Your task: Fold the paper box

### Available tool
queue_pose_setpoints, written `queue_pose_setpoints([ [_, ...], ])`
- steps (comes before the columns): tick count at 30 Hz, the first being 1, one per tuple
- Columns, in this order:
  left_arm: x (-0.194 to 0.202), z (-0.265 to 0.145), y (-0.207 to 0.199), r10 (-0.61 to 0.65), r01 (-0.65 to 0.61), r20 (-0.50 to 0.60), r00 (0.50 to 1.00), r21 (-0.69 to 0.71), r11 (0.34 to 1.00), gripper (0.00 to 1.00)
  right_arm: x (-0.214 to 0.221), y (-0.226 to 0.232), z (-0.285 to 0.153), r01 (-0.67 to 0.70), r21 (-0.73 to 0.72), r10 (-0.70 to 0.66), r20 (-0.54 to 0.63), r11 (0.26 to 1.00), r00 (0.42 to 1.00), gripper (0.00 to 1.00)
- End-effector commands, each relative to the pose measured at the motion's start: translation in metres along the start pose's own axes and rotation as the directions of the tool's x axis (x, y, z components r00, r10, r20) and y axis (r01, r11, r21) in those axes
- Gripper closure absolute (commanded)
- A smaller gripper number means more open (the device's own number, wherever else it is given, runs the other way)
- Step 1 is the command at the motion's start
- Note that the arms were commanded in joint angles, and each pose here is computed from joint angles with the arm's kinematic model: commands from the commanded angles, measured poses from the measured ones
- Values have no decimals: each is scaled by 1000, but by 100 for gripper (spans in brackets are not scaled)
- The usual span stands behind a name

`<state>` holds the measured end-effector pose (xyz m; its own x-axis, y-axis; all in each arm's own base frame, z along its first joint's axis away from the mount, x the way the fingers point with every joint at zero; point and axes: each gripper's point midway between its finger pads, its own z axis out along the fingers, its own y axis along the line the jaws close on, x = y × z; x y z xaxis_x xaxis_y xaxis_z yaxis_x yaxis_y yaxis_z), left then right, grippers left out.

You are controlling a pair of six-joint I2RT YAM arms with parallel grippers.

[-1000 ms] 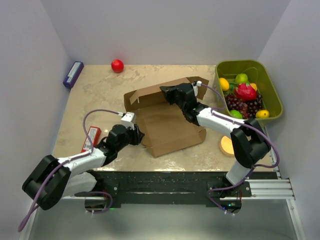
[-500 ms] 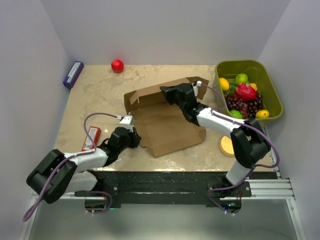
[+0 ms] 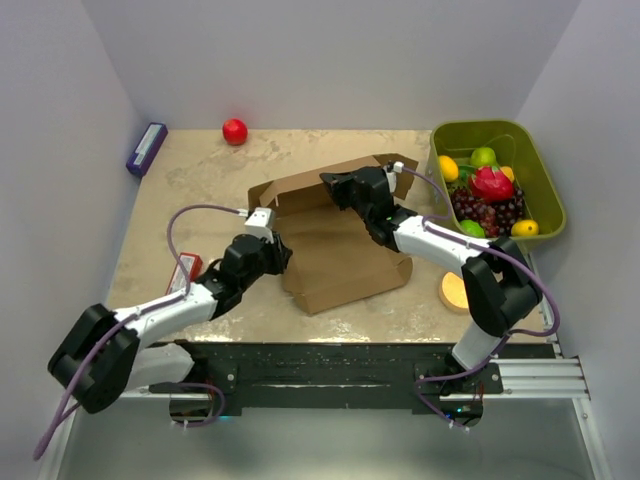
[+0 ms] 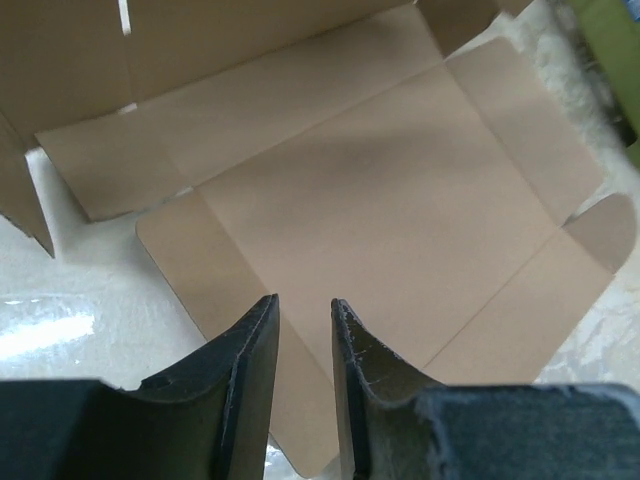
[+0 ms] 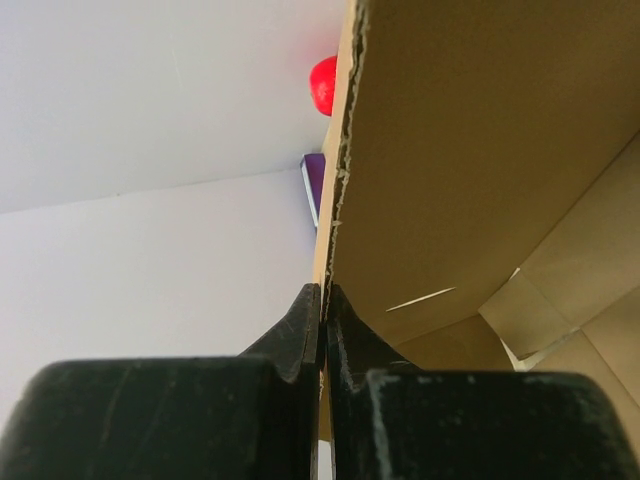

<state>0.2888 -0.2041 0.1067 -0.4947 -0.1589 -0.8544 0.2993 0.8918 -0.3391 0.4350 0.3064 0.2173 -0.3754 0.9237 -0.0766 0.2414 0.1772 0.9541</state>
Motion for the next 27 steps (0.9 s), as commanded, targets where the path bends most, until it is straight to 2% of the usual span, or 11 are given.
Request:
queue_pose_setpoints([
  [1,24,18,2,24,-24,-73,997,3,1000,70,-7,10,-10,30,-16,-30,34,999,999,100],
  [6,57,23,9,-8,9,-127,992,7,1000,72,-8,11,-10,33,-16,-32,36,999,999,100],
  [18,120,13,45,-83,55,-244,966,-121,991,76,-11,6,-12,40,-2,-40,52,999,998,100],
  [21,135,8,47,-114,85,-264,958,-117,990,76,-11,5,-13,47,3,-47,50,999,998,100],
  [25,119,14,32,-65,56,-250,966,-43,997,72,-10,2,-13,51,7,-51,42,999,998,100],
  [27,89,22,18,-39,38,-198,979,-9,999,65,-10,1,-13,53,10,-53,39,999,998,100],
])
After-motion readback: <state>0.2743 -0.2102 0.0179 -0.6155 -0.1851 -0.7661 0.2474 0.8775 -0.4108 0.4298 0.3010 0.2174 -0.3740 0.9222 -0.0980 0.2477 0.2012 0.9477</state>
